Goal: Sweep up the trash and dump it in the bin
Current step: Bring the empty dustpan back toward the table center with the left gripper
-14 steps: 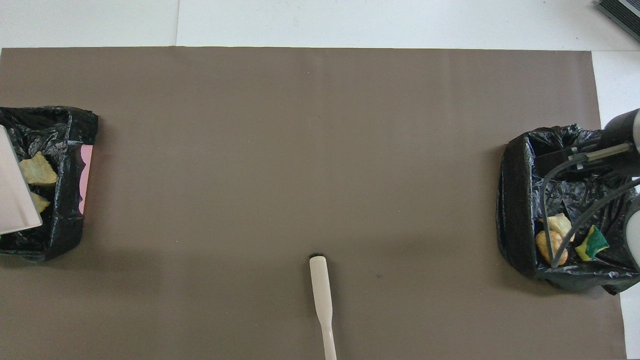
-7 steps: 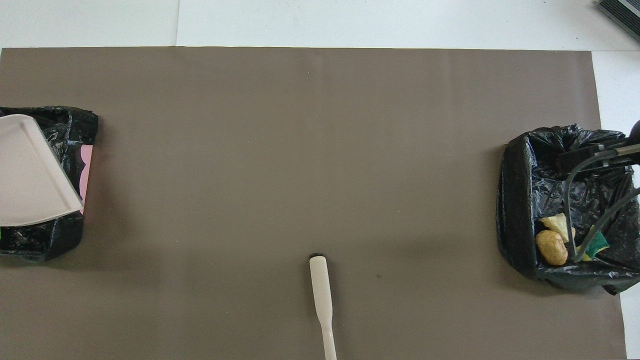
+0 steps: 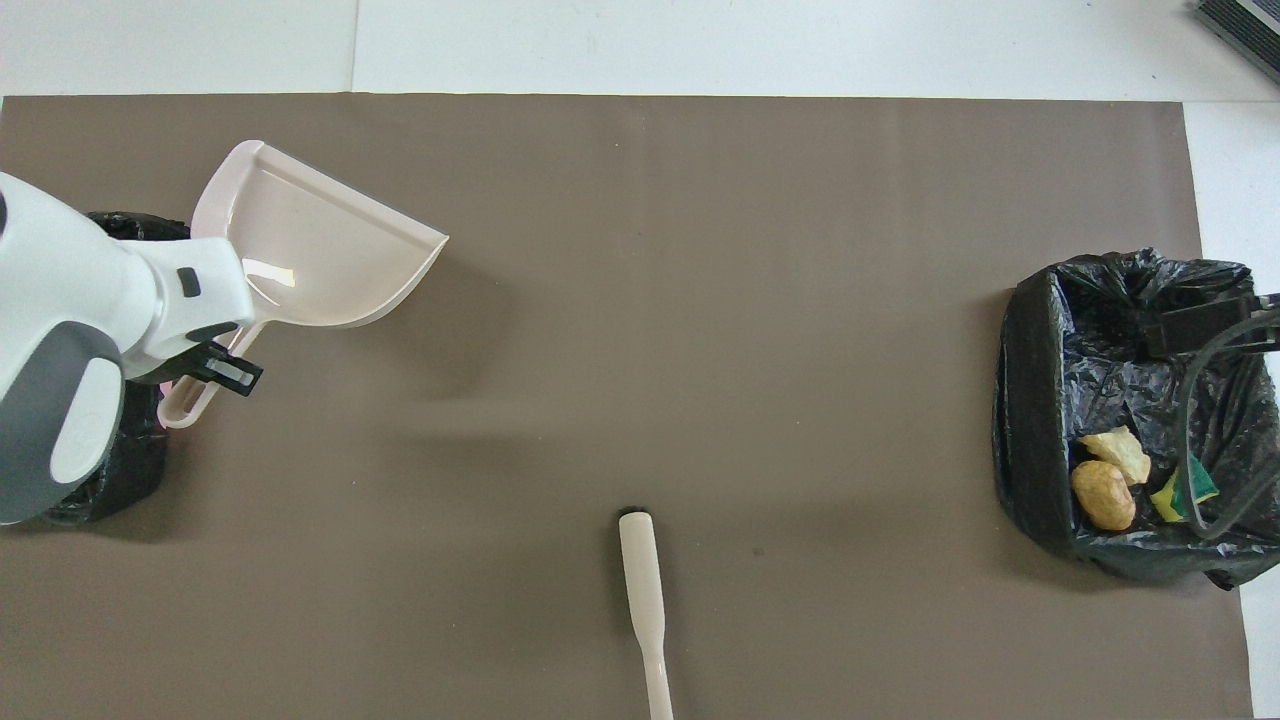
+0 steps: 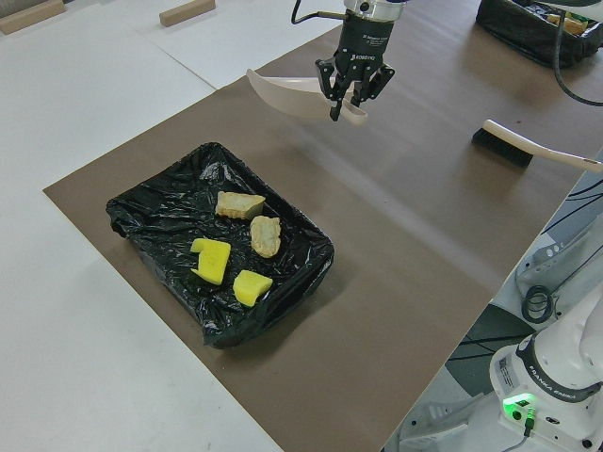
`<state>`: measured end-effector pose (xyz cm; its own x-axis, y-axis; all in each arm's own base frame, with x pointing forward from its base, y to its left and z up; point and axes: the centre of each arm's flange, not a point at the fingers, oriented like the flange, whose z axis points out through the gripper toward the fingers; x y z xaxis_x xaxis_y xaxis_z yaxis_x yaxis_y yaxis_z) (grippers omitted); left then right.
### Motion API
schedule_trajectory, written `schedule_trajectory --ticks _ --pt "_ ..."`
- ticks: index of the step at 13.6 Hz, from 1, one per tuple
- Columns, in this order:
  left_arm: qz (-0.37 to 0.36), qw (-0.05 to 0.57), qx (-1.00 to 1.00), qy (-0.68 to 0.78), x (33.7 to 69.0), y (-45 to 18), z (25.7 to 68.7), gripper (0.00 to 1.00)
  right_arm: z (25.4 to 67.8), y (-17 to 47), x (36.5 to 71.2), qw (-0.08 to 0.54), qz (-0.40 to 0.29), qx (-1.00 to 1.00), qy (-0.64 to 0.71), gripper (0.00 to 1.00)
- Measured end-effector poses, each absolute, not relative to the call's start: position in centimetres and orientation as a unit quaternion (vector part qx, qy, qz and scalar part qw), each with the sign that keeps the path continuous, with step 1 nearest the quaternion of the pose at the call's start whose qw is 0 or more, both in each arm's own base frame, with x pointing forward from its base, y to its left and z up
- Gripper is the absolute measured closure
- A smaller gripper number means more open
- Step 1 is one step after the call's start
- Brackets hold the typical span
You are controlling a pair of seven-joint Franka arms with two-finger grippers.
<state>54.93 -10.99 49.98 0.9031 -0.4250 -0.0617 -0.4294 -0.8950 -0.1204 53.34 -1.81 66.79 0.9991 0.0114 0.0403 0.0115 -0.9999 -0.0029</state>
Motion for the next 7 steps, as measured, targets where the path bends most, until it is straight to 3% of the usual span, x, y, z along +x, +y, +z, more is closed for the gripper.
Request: schedule_trajectory --ticks 7 --pt "0.005 0.035 -0.994 0.108 54.0 -30.1 45.6 0.69 66.9 -3.0 53.0 0.009 -0.015 -0.999 0.043 0.0"
